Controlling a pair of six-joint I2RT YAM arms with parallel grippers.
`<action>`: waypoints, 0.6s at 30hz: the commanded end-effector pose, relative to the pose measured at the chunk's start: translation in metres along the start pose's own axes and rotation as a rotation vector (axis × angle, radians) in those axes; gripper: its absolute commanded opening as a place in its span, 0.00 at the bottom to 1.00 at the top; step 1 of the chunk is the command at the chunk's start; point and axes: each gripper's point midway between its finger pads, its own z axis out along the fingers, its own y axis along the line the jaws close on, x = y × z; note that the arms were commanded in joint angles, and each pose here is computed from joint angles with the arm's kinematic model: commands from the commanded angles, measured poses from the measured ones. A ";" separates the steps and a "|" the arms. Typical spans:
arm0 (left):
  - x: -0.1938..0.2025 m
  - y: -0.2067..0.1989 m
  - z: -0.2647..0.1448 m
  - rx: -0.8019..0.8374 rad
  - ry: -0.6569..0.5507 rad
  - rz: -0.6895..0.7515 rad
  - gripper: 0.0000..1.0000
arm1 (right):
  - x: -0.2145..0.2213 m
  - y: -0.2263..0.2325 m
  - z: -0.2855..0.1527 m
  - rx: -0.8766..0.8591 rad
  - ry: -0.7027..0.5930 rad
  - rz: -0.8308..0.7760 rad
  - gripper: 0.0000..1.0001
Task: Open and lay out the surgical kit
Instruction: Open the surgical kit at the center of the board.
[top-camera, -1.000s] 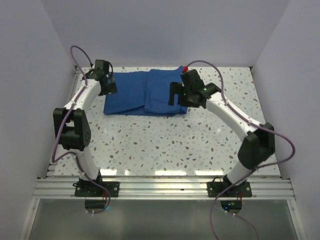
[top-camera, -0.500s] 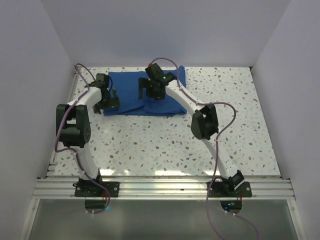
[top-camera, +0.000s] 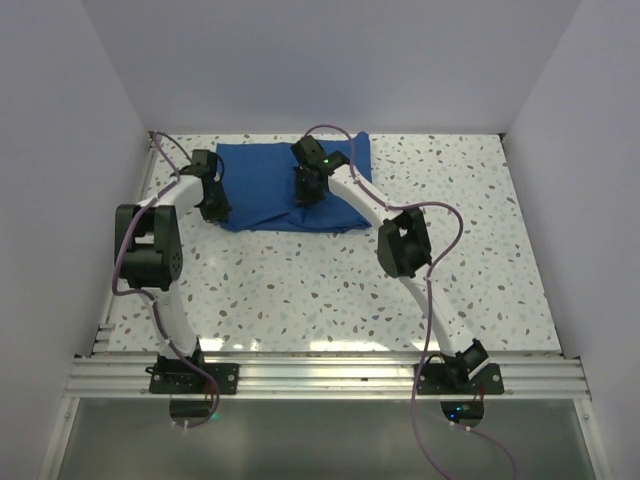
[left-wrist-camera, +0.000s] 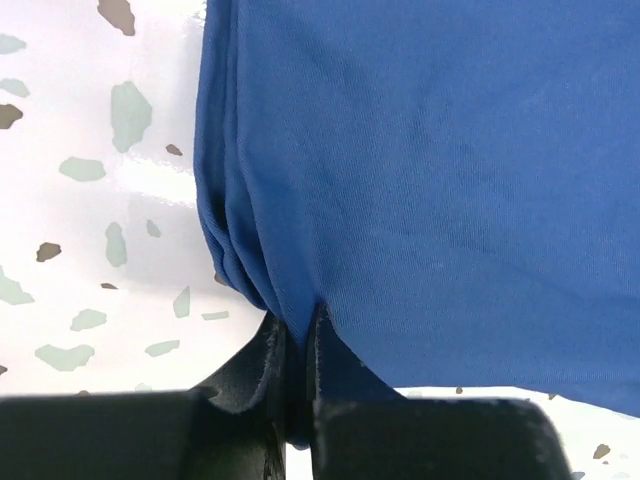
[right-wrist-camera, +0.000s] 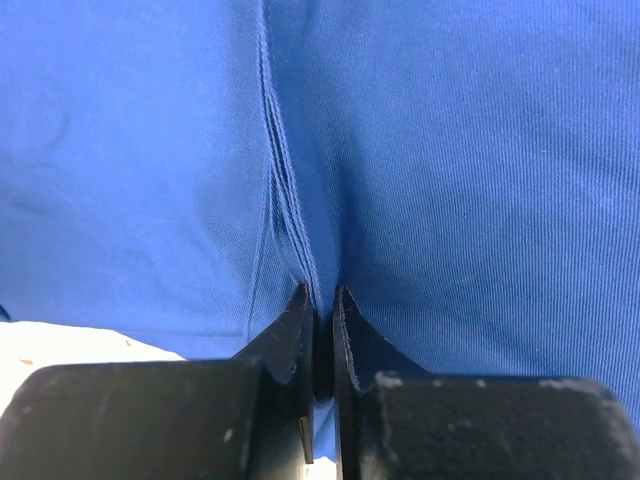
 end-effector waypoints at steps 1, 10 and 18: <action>0.007 0.012 0.016 -0.037 0.030 -0.003 0.00 | 0.018 -0.010 -0.001 0.035 0.059 -0.048 0.00; -0.006 0.027 0.017 -0.126 0.015 0.010 0.00 | -0.033 -0.158 -0.134 0.298 -0.120 0.108 0.00; -0.009 0.031 0.006 -0.148 0.003 0.015 0.00 | 0.009 -0.314 -0.207 0.606 -0.129 0.258 0.00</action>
